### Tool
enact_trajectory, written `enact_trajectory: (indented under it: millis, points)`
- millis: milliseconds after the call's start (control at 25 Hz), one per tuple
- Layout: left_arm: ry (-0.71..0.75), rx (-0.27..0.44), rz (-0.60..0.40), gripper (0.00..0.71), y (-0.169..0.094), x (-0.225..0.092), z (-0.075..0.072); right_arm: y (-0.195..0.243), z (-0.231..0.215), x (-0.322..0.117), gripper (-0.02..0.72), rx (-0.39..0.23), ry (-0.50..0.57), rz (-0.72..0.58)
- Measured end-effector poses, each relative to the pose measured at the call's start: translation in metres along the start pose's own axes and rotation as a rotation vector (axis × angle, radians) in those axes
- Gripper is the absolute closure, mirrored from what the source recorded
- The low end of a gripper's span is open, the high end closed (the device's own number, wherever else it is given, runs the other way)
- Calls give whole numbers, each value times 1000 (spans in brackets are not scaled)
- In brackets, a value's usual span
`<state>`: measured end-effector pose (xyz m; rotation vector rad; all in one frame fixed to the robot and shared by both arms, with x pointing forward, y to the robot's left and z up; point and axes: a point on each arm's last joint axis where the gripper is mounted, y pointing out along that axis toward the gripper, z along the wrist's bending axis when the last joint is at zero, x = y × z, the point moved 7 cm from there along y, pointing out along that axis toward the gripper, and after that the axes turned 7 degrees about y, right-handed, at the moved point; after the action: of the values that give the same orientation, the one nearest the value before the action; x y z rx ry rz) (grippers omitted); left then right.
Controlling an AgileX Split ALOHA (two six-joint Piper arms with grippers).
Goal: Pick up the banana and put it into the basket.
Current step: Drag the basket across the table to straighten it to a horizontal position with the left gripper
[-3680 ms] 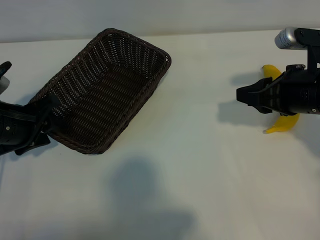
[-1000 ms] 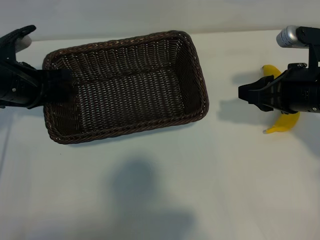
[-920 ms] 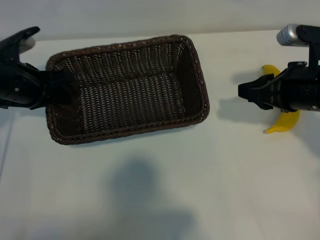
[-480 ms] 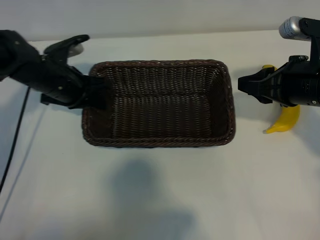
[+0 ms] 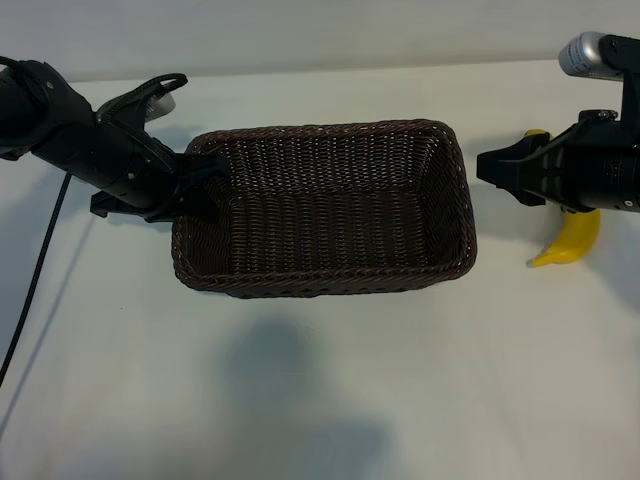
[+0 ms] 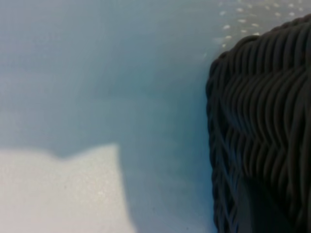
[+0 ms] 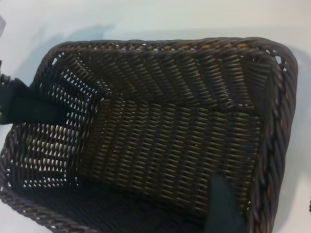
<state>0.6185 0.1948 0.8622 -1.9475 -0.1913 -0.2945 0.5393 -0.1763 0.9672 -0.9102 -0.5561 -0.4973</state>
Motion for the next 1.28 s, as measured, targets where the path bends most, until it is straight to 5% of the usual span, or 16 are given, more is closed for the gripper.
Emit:
enact_trajectory:
  millis: [240, 640, 1080, 1280]
  points:
    - [7, -2, 17, 525, 0, -3, 0, 0, 0, 0, 269, 1, 2, -1]
    - [12, -14, 37, 97, -1, -5, -3, 0, 0, 0, 269, 1, 4, -2]
    - [93, -26, 36, 119, -39, -7, -18, 0, 0, 1, 269, -1, 5, -3]
    - [125, 30, 37, 124, -62, -10, -17, 0, 0, 1, 269, -1, 5, -3]
